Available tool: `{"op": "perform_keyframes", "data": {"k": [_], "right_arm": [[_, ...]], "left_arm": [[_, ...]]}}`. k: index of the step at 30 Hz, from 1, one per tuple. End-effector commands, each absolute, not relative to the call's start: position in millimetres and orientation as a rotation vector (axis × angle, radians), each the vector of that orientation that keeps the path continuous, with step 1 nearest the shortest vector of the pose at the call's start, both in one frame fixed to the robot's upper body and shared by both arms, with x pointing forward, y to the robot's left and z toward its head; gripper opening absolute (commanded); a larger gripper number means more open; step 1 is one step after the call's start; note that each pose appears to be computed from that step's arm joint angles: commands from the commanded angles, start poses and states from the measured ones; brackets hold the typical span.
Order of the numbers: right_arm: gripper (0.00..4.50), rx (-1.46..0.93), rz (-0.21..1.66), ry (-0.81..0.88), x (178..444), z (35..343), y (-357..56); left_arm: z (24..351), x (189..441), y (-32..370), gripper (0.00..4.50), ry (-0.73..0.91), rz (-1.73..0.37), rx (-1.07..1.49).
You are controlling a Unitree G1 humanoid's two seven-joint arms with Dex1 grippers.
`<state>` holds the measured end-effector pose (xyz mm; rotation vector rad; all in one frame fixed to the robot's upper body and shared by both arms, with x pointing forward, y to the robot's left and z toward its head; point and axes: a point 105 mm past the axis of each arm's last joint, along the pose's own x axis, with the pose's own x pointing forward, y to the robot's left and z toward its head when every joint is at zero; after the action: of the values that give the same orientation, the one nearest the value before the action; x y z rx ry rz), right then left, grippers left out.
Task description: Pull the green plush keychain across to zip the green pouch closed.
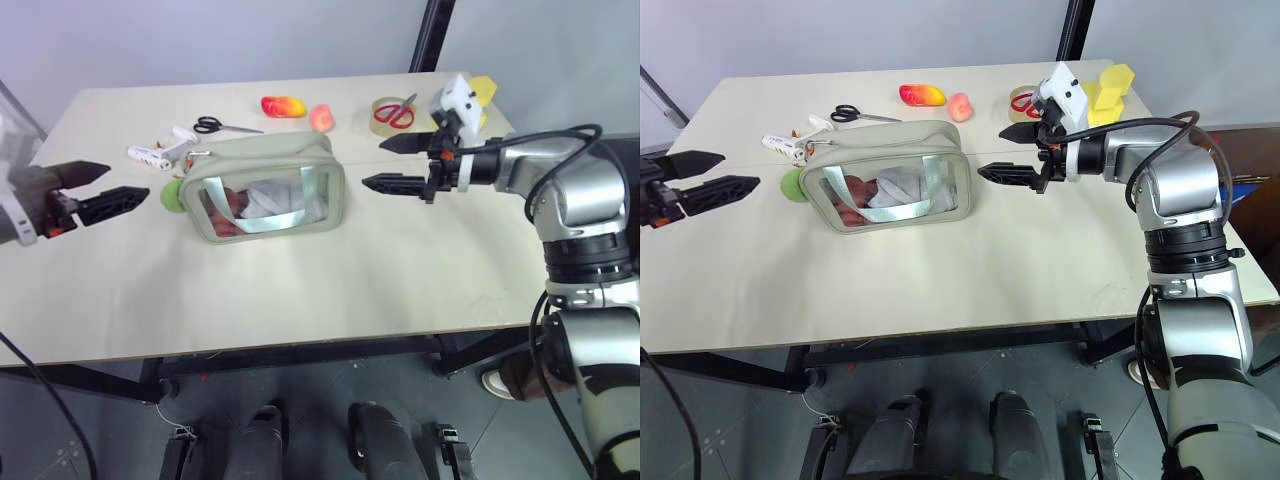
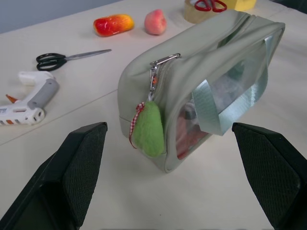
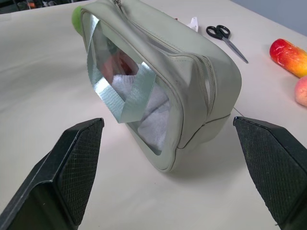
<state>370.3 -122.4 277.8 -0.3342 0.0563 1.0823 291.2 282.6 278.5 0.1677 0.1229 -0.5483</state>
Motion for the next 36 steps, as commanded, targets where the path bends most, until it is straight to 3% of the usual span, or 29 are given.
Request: {"op": "perform_keyframes", "data": {"k": [1, 11, 24, 27, 34, 36], "right_arm": [[4.5, -0.372, 1.083, -0.008, 368.1, 295.7, -120.8], [4.5, -0.522, 1.16, -0.101, 373.9, 300.7, -81.1], [4.5, -0.642, 1.197, -0.119, 410.8, 277.0, -36.0], [3.64, -0.646, 1.233, -0.118, 408.9, 275.5, -31.1], [0.1, -0.667, 1.269, -0.136, 405.6, 274.9, -23.7], [0.03, -0.674, 1.29, -0.152, 400.2, 281.3, -23.0]], "left_arm": [[294.1, 287.7, 283.5, 4.46, 0.054, -0.531, 0.209], [292.5, 290.5, 298.2, 4.46, 0.032, -0.443, 0.153], [268.0, 273.3, 299.1, 4.46, 0.033, -0.368, 0.092], [268.3, 268.8, 301.0, 4.5, 0.032, -0.352, 0.088], [268.9, 267.5, 301.8, 4.5, 0.031, -0.34, 0.093], [270.8, 267.5, 303.3, 4.5, 0.029, -0.337, 0.093]]}}
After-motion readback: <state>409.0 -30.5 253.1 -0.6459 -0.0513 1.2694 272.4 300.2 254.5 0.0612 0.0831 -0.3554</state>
